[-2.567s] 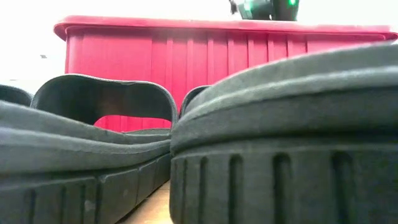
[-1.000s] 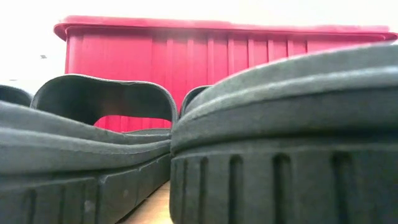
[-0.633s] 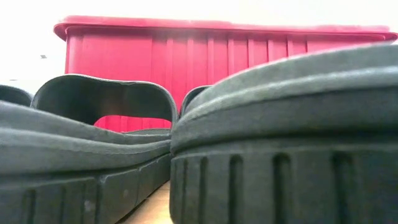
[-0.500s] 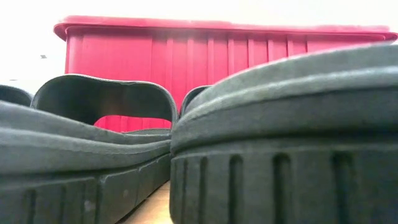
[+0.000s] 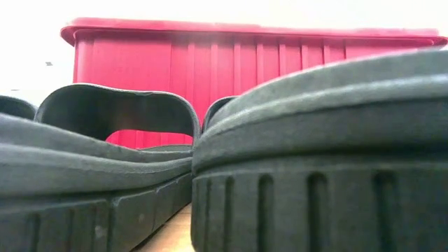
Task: Pick and place slides into bin
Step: Stack the pink slide on top of the pink slide in the red bin
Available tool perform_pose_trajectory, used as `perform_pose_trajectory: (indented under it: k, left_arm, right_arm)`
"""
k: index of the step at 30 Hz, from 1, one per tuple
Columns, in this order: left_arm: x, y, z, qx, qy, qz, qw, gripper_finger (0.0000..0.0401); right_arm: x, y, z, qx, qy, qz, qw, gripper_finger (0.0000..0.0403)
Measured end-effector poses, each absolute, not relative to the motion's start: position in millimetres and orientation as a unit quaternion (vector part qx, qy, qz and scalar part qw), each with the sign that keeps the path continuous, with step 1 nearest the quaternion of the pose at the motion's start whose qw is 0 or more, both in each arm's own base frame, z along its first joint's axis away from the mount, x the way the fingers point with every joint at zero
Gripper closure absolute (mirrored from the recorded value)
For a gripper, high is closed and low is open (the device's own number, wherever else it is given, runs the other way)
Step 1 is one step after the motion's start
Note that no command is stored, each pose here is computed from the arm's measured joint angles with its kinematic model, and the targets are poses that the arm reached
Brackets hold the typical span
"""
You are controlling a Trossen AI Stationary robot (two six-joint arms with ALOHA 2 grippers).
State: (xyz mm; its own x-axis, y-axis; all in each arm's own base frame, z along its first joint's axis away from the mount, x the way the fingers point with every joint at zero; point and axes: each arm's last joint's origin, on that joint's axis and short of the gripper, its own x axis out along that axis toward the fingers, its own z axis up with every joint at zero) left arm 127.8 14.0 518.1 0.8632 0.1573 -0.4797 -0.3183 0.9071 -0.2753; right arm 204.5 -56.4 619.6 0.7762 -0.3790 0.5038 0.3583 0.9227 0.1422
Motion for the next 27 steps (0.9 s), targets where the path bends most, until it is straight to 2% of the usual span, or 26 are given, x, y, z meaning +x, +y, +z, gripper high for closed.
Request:
perform_pose_trajectory:
  k: [5,11,15,23,27]
  left_arm:
    - [128,14,518,-0.176,0.228,0.128,0.949,0.0194]
    - [128,14,518,-0.178,0.228,0.13,0.948,0.0194]
    - [128,14,518,-0.178,0.227,0.133,0.948,0.0194]
    - [128,15,518,-0.181,0.227,0.137,0.947,0.0194]
    - [128,15,518,-0.182,0.226,0.141,0.947,0.0194]
  right_arm:
    - [214,-59,615,0.005,-0.233,-0.205,0.951,0.0375]
    - [226,-64,593,-0.001,-0.124,-0.245,0.962,0.0375]
    - [226,-65,581,-0.025,-0.052,-0.299,0.953,0.0375]
    - [229,-59,555,-0.097,0.108,-0.454,0.879,0.0375]
    - [231,-54,552,-0.125,0.135,-0.488,0.853,0.0375]
